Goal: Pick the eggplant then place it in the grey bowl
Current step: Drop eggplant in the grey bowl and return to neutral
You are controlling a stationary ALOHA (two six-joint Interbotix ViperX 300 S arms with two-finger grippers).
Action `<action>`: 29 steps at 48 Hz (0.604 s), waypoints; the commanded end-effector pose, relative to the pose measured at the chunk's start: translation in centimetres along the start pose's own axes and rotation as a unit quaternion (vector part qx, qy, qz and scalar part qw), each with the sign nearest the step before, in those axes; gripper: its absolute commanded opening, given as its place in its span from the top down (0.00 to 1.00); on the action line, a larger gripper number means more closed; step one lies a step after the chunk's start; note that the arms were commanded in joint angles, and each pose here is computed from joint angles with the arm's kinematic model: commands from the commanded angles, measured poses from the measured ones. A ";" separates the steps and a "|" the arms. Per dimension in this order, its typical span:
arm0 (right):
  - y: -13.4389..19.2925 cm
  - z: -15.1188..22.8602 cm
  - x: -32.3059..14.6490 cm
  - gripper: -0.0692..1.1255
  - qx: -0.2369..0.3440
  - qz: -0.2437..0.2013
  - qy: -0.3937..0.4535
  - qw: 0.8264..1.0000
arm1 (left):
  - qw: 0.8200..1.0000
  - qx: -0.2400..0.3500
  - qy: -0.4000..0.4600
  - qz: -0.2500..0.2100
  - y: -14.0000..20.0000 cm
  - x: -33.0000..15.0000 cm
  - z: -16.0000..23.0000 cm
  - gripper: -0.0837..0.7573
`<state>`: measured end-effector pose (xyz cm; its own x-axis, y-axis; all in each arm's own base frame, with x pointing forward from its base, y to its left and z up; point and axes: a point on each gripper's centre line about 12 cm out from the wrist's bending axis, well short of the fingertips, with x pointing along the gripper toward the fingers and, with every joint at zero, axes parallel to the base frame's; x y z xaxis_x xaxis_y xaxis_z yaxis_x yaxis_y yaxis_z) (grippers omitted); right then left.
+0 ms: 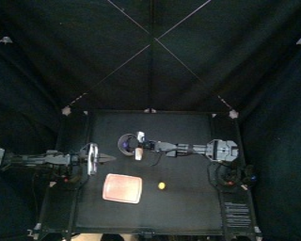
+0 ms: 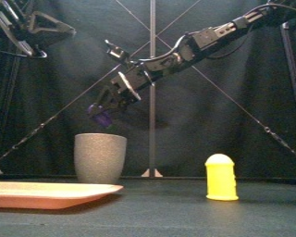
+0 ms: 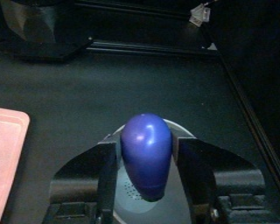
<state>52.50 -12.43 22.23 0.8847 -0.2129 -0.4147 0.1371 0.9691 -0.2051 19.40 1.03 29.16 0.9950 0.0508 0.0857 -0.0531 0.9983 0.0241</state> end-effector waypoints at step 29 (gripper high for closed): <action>-5.3 7.1 -10.6 0.06 0.067 -0.053 -0.118 0.989 | 1.000 0.003 -0.011 0.002 0.1 0.0 0.7 0.93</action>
<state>48.00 -14.95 29.08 0.9148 -0.2837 -0.2874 0.2605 0.9584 -0.1168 19.27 1.05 29.31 0.9943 0.0519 0.0934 -0.0546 0.9981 0.0272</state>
